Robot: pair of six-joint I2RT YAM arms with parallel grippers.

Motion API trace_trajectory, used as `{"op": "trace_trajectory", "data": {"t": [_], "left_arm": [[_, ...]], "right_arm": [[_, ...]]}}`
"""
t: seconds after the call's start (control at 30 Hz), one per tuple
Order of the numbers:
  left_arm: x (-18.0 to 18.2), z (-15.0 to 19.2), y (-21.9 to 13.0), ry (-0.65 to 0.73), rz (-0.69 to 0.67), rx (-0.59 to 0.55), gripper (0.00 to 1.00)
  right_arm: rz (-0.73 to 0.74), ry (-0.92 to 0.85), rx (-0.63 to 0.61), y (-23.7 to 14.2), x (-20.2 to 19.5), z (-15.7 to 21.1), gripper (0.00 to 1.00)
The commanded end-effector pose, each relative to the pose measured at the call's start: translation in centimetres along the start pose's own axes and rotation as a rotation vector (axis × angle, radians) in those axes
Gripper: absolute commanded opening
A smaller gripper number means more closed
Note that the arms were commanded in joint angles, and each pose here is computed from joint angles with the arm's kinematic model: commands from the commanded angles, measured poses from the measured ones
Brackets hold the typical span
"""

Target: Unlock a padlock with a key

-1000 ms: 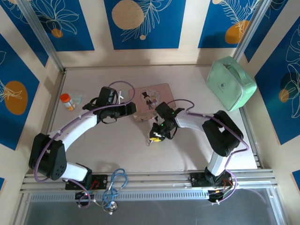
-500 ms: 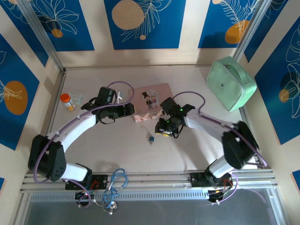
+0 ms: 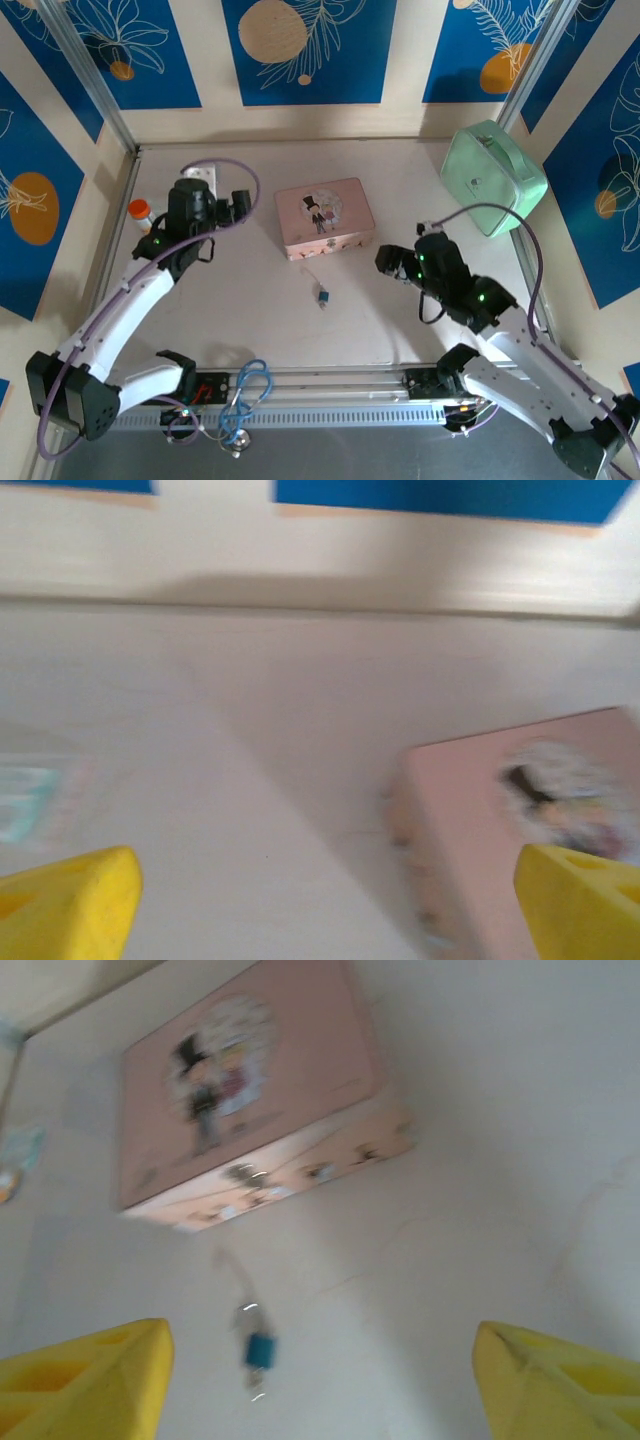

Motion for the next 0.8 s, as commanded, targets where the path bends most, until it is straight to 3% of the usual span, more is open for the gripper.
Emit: {"op": "trace_trajectory", "data": {"t": [0.0,0.03,0.17,0.33,0.4,0.57,0.77], "left_arm": [[3.3,3.6,2.8,0.203,-0.256,-0.009,0.94],[4.0,4.5,3.3,0.207,-0.298,0.020,0.97],[6.1,5.5,4.6,0.236,-0.487,0.011,0.99],[8.6,6.3,6.5,0.136,-0.467,0.000,0.99],[9.8,6.8,6.8,0.074,-0.448,-0.026,0.99],[12.1,7.9,7.1,-0.007,-0.387,-0.162,1.00],[12.3,8.6,8.5,0.021,-0.291,-0.202,0.99]], "right_arm": [[0.153,0.014,-0.234,0.2,-2.8,0.2,0.83],[0.159,-0.011,-0.286,0.3,-3.4,0.4,0.99],[0.281,-0.094,-0.342,0.9,-5.1,-0.2,0.99],[0.592,-0.191,-0.189,3.8,-7.8,-0.7,0.99],[0.649,-0.179,-0.124,5.4,-8.9,-0.4,0.99],[0.648,-0.171,-0.086,8.7,-10.1,0.8,0.99],[0.551,-0.185,-0.129,11.1,-11.3,0.2,0.99]]}}
Point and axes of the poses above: each hand's point on the last joint's axis, 136 mm out from that joint toward the fingers, its own y axis out along the fingers, its own x axis along the line the jaws close on, z = x × y, the point moved 9 cm from there along -y, back along the fingers, and after that the axes turned 13 degrees about -y, right-handed, at the moved point
